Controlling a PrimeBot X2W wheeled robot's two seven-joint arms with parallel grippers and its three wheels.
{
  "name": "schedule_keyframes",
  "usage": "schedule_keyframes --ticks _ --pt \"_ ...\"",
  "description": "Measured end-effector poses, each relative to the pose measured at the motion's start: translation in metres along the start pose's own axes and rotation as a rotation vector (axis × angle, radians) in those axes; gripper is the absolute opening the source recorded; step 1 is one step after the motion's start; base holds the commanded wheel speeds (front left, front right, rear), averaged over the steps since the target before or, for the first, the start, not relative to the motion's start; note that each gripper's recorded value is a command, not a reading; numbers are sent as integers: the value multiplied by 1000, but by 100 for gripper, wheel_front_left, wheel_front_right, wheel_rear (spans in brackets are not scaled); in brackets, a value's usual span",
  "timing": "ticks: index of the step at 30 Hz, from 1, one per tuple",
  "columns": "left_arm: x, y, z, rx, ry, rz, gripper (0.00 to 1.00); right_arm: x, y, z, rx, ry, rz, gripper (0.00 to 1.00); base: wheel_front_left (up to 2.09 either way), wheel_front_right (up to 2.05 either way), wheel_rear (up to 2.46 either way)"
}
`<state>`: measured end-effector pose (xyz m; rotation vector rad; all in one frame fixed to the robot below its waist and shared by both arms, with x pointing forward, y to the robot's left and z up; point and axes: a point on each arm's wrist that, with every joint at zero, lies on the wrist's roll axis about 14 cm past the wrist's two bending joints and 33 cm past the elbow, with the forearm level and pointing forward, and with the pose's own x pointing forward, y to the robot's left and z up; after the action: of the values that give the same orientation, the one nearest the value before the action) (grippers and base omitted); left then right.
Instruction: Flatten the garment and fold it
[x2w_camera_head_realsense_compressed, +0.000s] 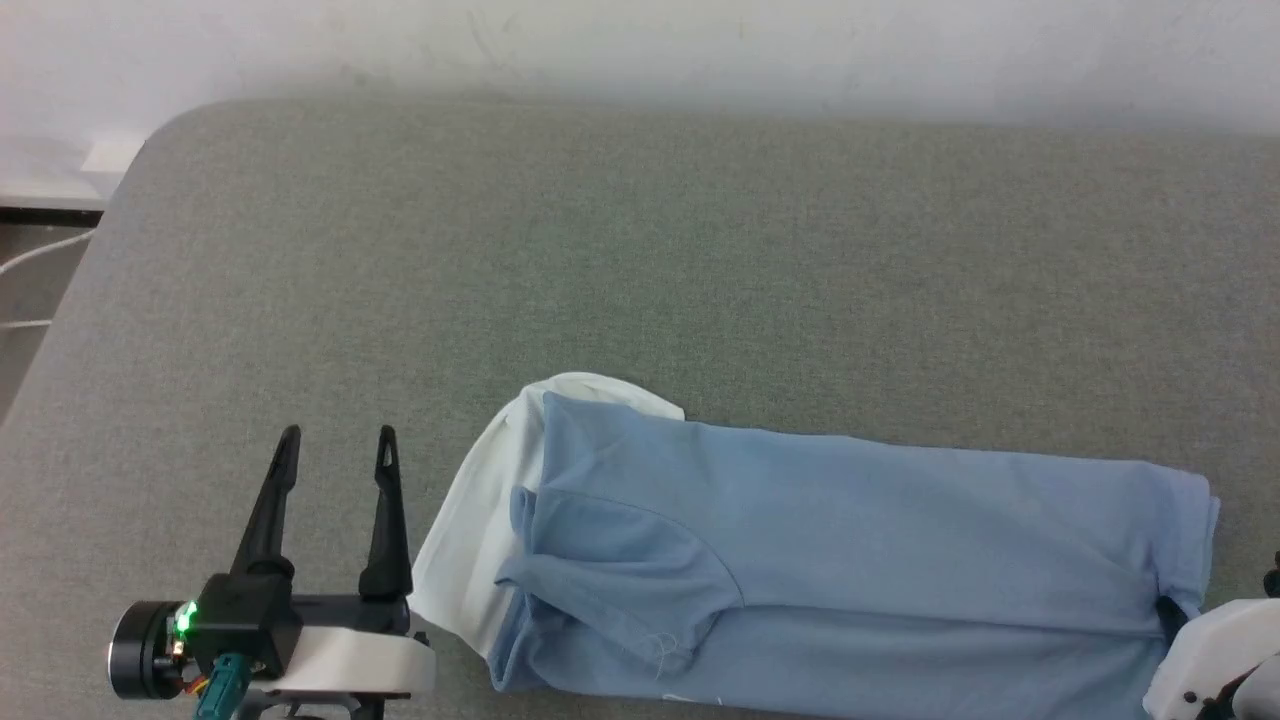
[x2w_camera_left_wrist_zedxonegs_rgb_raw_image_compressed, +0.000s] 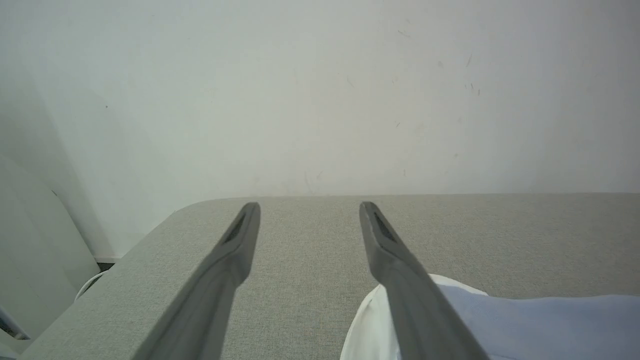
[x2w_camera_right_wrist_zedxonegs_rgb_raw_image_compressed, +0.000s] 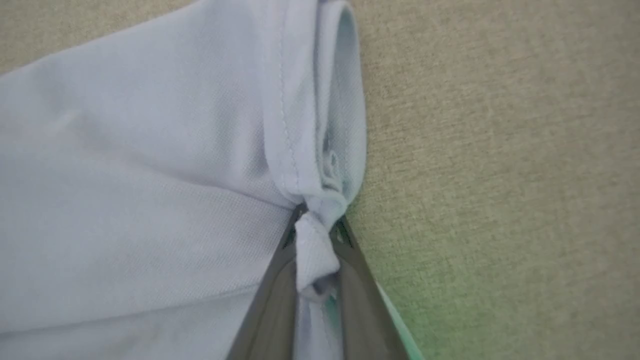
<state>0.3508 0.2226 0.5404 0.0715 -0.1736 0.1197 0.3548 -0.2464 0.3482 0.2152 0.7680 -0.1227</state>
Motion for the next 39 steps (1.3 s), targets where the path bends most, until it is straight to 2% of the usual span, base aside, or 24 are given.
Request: schedule_keyframes --ticks 7,14,17,24,29,34,39 --pt "-3 0 11 -57 -34 8 100 -12 -20 31 -22 -102 -31 0 0 0 0" --pt "-6 -1 14 -76 -44 -1 100 -33 -86 75 -104 -187 -205 0 0 0 0" --pt "-7 -1 15 -83 -46 -1 100 -37 -92 76 -98 -191 -225 0 0 0 0" --pt "-17 0 14 -97 -41 -1 100 -47 -69 79 -85 -231 -157 0 0 0 0" --pt "-24 0 15 -104 -45 -6 100 -62 -40 84 -134 -264 -72 0 0 0 0" --pt "-31 -1 17 -110 -49 -7 100 -77 9 83 -195 -261 64 0 0 0 0" --pt "-39 -4 15 -113 -41 -16 100 -91 72 83 -238 -266 232 0 0 0 0"
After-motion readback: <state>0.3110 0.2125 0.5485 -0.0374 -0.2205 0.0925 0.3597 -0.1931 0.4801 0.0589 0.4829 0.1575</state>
